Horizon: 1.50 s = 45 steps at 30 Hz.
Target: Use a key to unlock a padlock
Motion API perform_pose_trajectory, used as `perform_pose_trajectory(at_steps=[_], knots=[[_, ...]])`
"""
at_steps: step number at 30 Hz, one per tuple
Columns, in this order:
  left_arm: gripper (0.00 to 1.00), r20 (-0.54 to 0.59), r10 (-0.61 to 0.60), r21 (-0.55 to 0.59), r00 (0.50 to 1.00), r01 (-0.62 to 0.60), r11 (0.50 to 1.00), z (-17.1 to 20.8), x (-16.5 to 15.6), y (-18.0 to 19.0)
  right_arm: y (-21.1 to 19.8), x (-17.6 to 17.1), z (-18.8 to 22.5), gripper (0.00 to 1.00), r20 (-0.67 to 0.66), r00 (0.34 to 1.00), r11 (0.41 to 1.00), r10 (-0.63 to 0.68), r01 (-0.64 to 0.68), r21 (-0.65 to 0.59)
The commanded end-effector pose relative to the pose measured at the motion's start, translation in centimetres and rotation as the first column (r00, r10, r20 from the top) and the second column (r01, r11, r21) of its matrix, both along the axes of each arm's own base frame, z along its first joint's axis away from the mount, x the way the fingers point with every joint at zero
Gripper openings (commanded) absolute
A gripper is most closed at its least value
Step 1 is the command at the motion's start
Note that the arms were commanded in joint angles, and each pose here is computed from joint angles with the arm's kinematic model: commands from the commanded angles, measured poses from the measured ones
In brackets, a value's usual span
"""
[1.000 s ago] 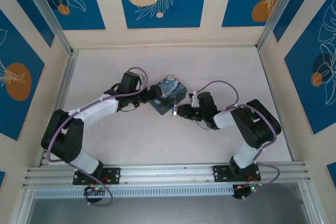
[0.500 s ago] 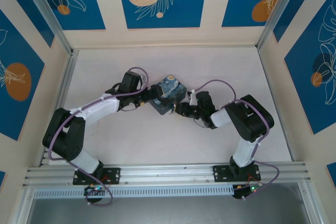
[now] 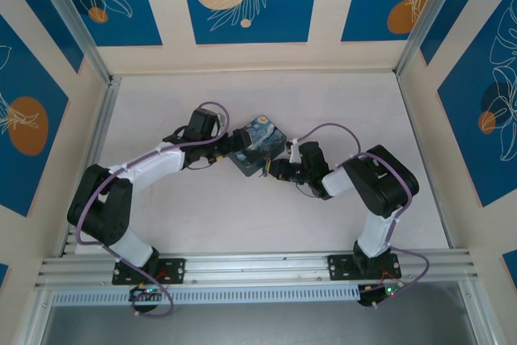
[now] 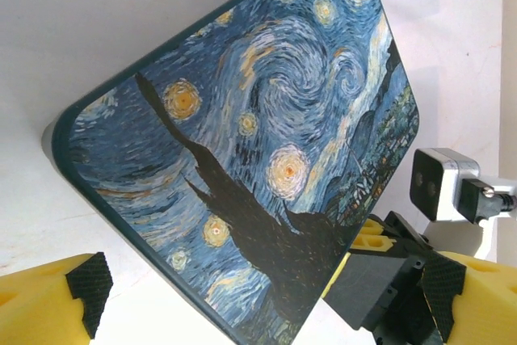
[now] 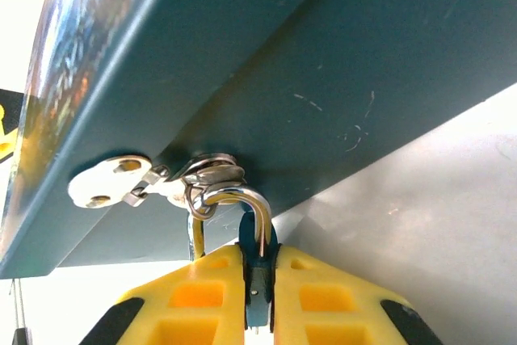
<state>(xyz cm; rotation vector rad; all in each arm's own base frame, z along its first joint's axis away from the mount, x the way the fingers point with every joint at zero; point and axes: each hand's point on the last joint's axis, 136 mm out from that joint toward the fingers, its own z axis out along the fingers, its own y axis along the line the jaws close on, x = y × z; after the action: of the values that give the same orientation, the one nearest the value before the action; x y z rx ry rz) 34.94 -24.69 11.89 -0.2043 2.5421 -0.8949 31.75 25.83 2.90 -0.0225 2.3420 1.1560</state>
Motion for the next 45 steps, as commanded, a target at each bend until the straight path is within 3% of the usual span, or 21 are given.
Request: perform_pose_trajectory(at_steps=[1,5,10,15,30,45], knots=[[1.0,0.004,-0.013,0.067,1.0,0.012,0.998,-0.2,-0.1,0.2,-1.0,-1.2,-2.6,0.08,-0.078,0.997,0.997,-0.021,0.016,-0.071],[1.0,-0.002,-0.006,0.185,1.0,0.006,0.983,-1.1,-0.5,1.3,-1.2,-1.3,-2.3,0.06,-0.088,0.995,0.998,-0.036,0.031,-0.059],[1.0,0.006,-0.014,0.369,1.0,0.011,0.929,-2.1,-1.0,2.5,-1.5,-1.5,-1.8,0.06,-0.103,0.993,0.998,-0.054,0.05,-0.037],[1.0,0.0,0.014,0.436,1.0,-0.013,0.9,-3.4,-0.7,3.0,-1.6,-1.6,-1.9,0.05,-0.132,0.988,0.997,-0.075,0.073,-0.022],[1.0,-0.031,0.049,0.483,0.998,-0.028,0.875,-6.2,-1.6,2.7,-1.5,-1.6,-1.4,0.0,-0.216,0.966,0.981,-0.143,0.167,0.097],[1.0,-0.073,0.092,0.454,0.993,-0.048,0.89,-7.8,-3.2,2.7,-1.8,0.0,-1.8,0.0,-0.39,0.874,0.873,-0.289,0.408,0.269]])
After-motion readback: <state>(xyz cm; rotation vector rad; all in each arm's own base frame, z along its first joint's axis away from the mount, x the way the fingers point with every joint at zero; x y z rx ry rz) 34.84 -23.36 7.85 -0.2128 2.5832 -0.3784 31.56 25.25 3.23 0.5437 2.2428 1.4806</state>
